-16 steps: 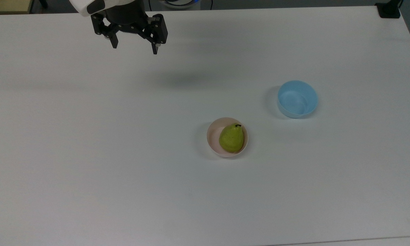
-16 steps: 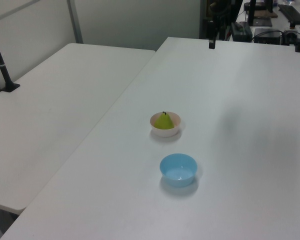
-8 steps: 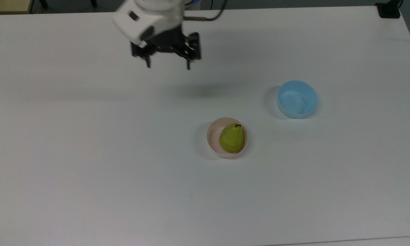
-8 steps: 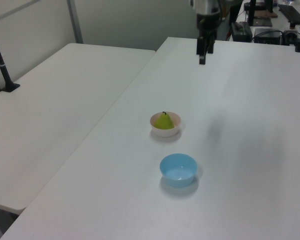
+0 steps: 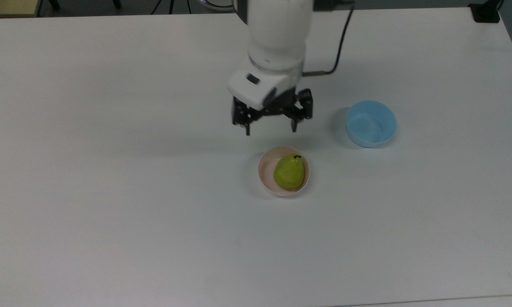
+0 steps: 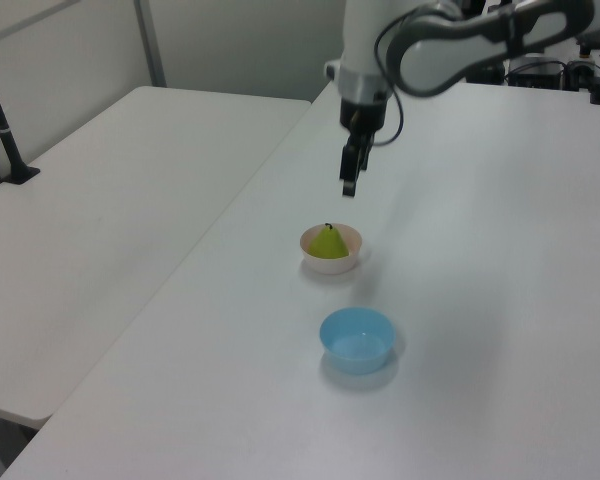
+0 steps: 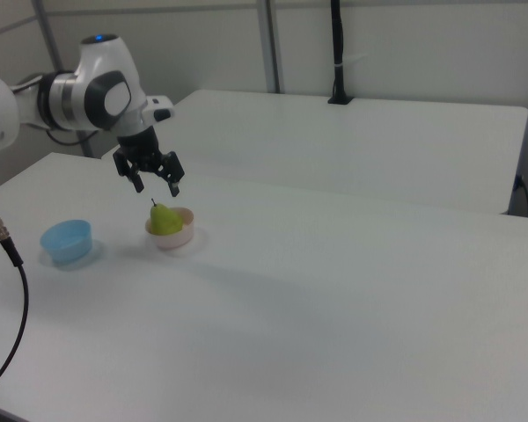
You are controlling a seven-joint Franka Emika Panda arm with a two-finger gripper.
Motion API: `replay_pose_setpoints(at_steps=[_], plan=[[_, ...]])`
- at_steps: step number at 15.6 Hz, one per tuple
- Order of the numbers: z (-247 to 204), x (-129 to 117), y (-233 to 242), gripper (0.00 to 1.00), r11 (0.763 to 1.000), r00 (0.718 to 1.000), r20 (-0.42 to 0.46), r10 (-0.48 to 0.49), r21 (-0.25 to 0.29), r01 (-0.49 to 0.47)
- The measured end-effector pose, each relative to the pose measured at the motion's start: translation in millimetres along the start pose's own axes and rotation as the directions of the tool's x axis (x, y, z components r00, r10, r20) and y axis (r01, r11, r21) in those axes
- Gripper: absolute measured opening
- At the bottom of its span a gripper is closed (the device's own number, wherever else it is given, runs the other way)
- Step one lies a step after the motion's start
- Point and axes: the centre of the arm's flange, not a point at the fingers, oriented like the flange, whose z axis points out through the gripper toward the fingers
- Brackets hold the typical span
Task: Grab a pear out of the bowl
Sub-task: 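Move the open gripper over the pink bowl holding the green pear, then lower the gripper into the pink bowl and close it on the pear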
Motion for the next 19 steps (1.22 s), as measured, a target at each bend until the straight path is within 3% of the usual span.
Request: replay_pose_setpoints(at_steps=[6, 11, 14, 15, 19], plan=[[71, 18, -53, 1.0, 0.999, 0.999, -0.028, -0.033, -0.015, 0.032], [98, 23, -48, 1.0, 0.999, 0.999, -0.043, -0.025, -0.034, 0.023], [104, 25, -33, 0.94, 0.999, 0.999, -0.048, -0.008, -0.053, 0.005], [104, 26, -28, 0.82, 0.998, 0.999, -0.05, -0.002, -0.058, -0.001], [104, 26, -24, 0.7, 0.997, 0.999, -0.051, -0.012, -0.083, 0.008]])
